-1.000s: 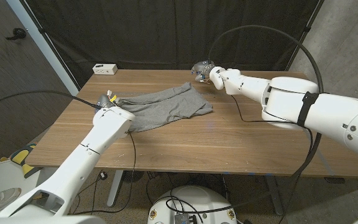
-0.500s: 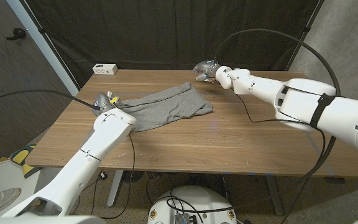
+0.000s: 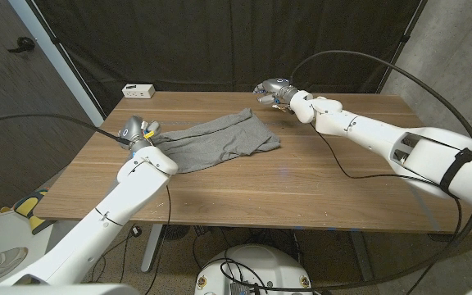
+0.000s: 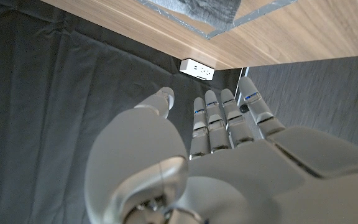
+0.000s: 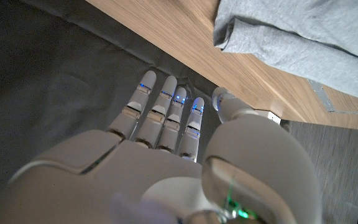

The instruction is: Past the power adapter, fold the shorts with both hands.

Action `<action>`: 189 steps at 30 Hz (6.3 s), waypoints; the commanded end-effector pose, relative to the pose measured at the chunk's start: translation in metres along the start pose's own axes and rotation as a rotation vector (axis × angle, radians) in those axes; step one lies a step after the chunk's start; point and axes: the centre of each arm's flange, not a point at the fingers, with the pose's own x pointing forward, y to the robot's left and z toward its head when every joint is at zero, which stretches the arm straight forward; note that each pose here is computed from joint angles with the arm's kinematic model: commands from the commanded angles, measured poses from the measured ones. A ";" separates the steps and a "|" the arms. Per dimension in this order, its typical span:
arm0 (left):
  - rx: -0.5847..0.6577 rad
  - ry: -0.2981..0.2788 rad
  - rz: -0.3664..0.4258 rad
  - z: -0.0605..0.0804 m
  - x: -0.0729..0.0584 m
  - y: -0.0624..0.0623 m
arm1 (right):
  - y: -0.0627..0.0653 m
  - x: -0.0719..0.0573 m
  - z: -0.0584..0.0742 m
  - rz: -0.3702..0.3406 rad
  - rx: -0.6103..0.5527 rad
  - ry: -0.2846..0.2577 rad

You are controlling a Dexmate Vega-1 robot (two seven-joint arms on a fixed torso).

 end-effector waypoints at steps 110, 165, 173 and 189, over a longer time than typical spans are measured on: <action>0.901 -0.293 -0.355 -0.011 -0.067 -0.055 | 0.118 -0.133 0.064 0.035 0.299 -0.063; 1.309 -0.682 0.141 -0.004 -0.051 -0.108 | 0.144 -0.126 0.057 0.151 0.327 -0.080; 1.399 -0.829 0.203 0.013 -0.046 -0.106 | 0.147 -0.125 0.060 0.151 0.330 -0.086; 1.477 -1.151 0.361 0.038 -0.039 -0.075 | 0.148 -0.125 0.062 0.155 0.327 -0.094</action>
